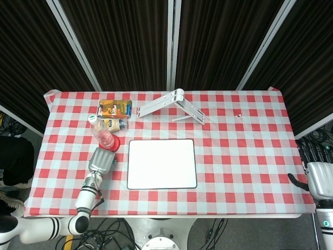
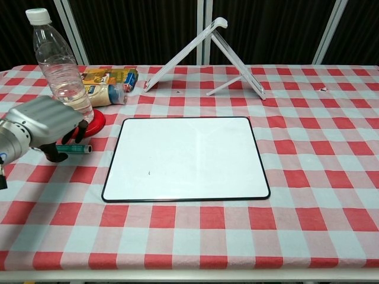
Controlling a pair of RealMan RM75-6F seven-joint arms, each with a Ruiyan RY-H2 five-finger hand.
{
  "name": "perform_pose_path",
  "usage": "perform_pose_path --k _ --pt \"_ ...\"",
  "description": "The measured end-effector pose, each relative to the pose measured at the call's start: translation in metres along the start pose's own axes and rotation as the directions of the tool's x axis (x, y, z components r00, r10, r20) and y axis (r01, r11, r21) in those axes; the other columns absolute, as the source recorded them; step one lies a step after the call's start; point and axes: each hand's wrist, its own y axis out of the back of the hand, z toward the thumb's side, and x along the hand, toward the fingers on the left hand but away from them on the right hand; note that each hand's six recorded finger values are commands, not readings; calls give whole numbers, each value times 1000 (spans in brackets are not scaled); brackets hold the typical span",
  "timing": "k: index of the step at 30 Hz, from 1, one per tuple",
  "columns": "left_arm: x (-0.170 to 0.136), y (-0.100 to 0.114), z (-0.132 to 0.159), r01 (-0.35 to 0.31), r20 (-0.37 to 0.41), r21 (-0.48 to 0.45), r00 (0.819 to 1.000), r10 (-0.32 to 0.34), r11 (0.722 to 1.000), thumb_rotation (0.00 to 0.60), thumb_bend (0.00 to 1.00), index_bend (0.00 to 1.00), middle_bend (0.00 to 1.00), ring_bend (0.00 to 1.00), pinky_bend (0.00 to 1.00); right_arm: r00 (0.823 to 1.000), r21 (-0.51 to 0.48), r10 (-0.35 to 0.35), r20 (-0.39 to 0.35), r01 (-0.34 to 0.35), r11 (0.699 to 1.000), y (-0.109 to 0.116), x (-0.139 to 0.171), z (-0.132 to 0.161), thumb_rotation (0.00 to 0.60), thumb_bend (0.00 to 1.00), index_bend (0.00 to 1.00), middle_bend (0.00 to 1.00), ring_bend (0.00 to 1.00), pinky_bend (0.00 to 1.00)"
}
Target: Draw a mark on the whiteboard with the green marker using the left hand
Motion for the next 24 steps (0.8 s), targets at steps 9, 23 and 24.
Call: perform_pose_path --k 9,23,24 --pt "3 1 1 -4 -29 -2 1000 4 1000 600 308 470 533 727 971 1000 -3 9 6 -9 1000 -2 1 -2 600 101 0 0 0 0" --pt "6 -3 2 7 -30 16 1000 -6 1000 600 319 470 533 727 971 1000 -6 17 15 -17 1000 -4 0 -4 600 101 0 0 0 0" --pt "6 -3 2 7 -30 16 1000 -7 1000 600 325 471 534 727 971 1000 -6 18 15 -18 1000 -5 0 -4 600 101 0 0 0 0"
